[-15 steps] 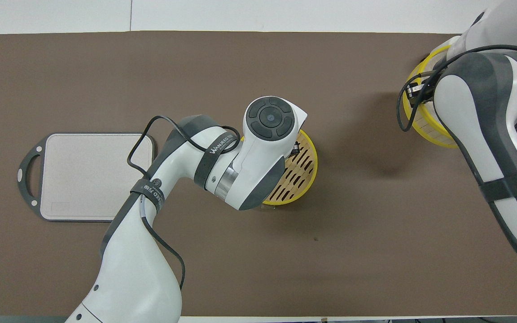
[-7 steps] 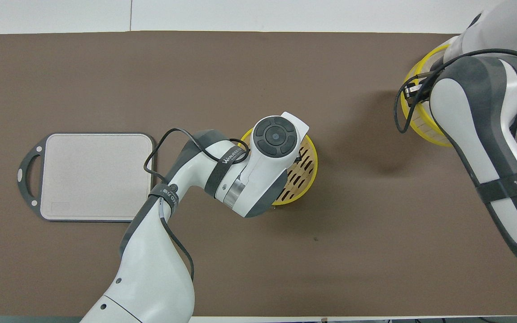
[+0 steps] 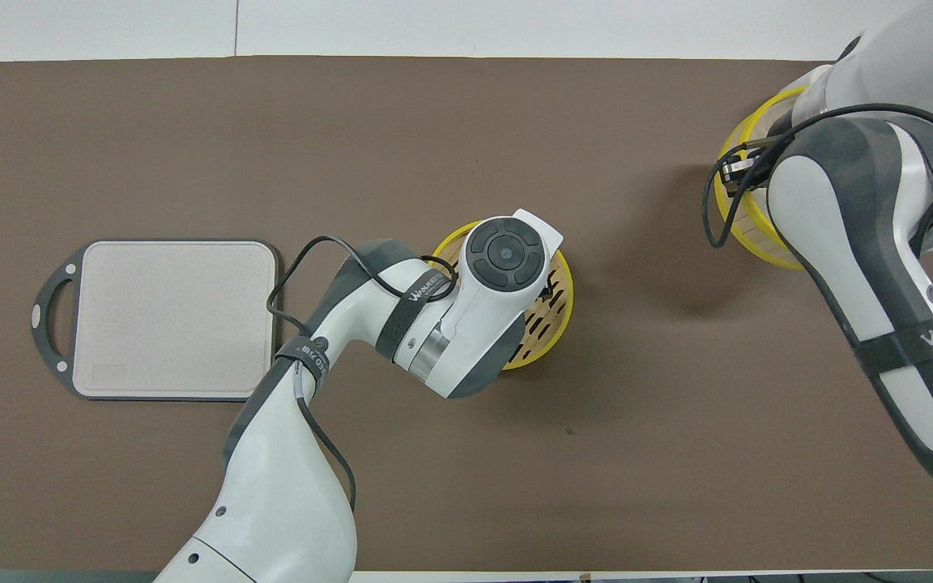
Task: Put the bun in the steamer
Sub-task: 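Carry the white bun with the left gripper over the open steamer, then release the bun into the steamer while the right gripper brings the lid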
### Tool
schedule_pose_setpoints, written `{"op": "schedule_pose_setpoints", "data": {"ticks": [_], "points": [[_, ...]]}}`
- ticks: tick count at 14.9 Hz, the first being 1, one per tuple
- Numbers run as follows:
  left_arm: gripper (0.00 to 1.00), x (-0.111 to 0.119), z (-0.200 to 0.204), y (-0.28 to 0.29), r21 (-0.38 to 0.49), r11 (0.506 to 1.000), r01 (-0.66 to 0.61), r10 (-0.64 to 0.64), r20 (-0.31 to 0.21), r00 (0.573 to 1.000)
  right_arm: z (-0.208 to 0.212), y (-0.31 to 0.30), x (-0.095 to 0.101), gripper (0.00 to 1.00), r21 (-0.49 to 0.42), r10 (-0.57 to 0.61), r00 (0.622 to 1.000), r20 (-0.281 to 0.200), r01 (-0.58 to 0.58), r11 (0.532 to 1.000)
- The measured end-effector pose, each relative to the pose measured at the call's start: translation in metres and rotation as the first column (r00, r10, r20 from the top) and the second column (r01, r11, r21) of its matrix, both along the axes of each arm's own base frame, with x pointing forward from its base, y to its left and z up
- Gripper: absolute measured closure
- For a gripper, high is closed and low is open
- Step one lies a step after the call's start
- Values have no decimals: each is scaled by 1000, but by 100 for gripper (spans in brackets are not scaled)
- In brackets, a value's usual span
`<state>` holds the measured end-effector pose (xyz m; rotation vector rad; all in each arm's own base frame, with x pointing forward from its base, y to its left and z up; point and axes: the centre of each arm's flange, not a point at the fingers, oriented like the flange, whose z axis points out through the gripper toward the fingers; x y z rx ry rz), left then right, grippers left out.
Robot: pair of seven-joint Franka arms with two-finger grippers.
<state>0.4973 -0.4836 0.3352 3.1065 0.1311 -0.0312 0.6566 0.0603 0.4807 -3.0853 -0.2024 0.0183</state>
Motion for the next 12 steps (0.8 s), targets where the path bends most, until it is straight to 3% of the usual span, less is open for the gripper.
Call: {"op": "schedule_pose_setpoints", "data": {"ticks": [2,5,8,12], "points": [[0,7,16,4,4,1000,-16,16,3,1000,0,11,-3,91,1,-22,1000,-1,22,1000],[0,31,75,40,-16,997,-81,82,31,996,2,35,-7,91,2,-44,999,3,44,999],[0,62,141,120,-30,981,-194,194,28,981,2,58,-12,91,2,-89,996,0,89,996],[0,99,192,229,-65,957,-284,288,61,956,4,138,-30,91,7,-179,984,4,179,984]]}}
